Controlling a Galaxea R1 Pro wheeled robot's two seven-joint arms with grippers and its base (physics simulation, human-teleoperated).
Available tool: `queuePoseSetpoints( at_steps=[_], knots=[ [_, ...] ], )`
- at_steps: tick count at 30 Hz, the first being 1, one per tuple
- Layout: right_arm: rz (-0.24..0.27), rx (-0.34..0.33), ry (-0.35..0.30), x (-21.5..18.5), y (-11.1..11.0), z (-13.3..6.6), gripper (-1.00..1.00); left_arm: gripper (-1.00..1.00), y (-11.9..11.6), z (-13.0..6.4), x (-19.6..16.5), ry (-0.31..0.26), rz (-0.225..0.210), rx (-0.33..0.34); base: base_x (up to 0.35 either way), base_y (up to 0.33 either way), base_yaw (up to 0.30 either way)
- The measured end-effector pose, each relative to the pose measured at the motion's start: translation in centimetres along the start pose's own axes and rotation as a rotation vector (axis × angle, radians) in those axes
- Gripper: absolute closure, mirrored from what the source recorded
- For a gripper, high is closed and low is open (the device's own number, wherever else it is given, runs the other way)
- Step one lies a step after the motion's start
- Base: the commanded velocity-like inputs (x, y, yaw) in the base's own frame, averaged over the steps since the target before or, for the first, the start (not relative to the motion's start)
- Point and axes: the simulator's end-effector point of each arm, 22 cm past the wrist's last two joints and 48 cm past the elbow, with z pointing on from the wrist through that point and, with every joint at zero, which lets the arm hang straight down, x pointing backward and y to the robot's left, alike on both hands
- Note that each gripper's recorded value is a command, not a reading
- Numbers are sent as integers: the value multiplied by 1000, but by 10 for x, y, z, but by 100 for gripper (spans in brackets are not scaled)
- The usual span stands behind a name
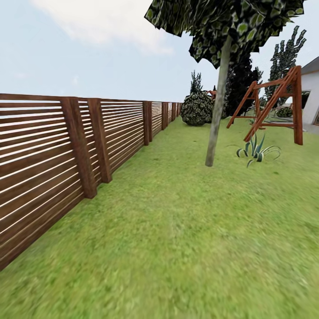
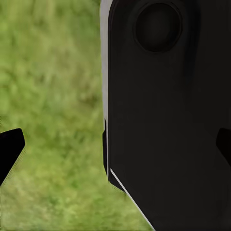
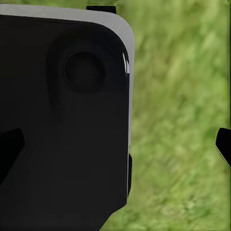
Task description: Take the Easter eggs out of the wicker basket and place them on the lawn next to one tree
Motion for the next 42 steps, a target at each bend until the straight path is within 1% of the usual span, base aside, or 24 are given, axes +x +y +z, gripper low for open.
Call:
queuePoseSetpoints(
  at_steps=[42],
  knots=[
    [0, 0, 0, 0, 0, 0, -100, -100, 0, 0, 0, 0, 0, 0, 330, 0, 0]
  ],
)
